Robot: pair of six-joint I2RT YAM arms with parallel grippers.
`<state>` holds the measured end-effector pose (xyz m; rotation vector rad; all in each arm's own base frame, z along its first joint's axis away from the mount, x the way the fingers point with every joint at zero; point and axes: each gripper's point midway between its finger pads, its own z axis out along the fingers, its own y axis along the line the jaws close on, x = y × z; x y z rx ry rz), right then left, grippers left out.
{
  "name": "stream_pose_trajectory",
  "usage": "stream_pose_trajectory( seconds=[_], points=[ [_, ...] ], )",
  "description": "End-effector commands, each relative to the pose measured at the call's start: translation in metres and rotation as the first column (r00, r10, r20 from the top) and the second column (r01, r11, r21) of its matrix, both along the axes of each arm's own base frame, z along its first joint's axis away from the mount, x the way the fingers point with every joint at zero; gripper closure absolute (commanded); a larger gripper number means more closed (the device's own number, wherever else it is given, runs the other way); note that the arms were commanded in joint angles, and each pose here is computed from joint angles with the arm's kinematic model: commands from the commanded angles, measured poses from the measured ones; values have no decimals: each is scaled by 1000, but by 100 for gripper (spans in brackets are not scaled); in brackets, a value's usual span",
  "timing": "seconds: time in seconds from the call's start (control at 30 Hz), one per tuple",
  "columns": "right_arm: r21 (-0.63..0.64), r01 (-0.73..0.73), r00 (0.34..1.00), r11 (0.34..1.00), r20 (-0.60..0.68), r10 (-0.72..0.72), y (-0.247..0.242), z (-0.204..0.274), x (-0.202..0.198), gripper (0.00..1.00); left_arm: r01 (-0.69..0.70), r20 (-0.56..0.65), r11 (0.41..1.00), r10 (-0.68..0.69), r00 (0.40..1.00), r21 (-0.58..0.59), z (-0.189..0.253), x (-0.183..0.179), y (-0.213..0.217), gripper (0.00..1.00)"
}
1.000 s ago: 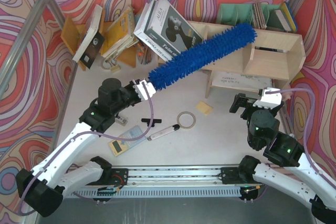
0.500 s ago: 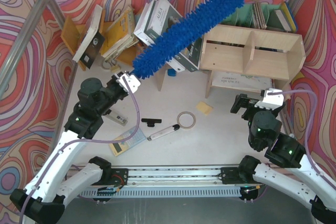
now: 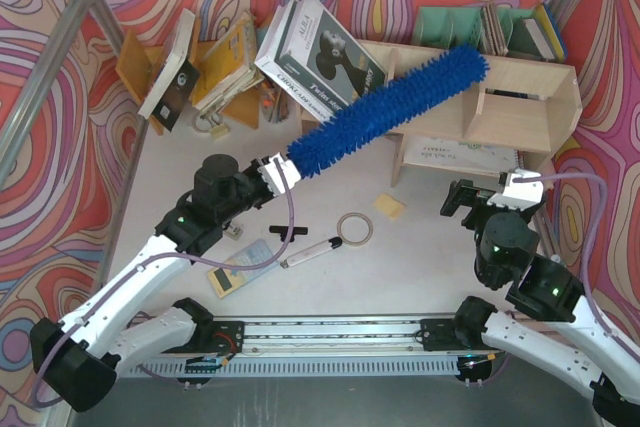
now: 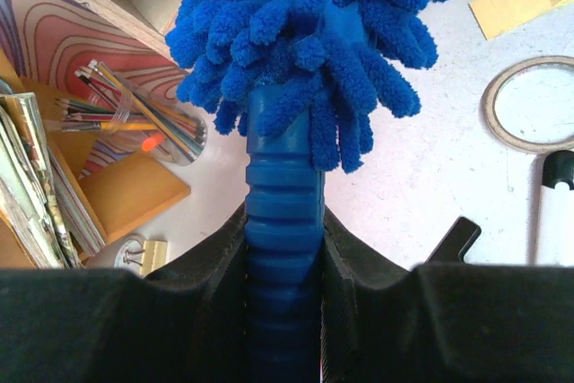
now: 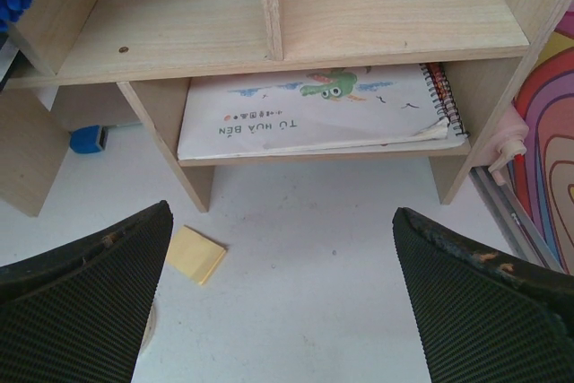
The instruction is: Dust the bookshelf with a duster
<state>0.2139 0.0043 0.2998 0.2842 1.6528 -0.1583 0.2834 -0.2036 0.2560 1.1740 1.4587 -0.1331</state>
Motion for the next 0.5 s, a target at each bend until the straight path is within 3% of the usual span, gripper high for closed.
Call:
stream_pose_trajectory(
  seconds=[0.0,0.3,0.47],
  points=[
    [17,3,1000,1000,24,-4,-2,3,-1,3,-21,75,997,26,997,-70,29,7,-1,100],
    [15,-7,1000,1000,21,7,0,3,0,3,-92,248,989,118,962,-112,107,4,27,100],
    [20,-8,1000,1000,26,7,0,4,-1,3,-129,292,986,154,944,-103,126,4,43,100]
  ],
)
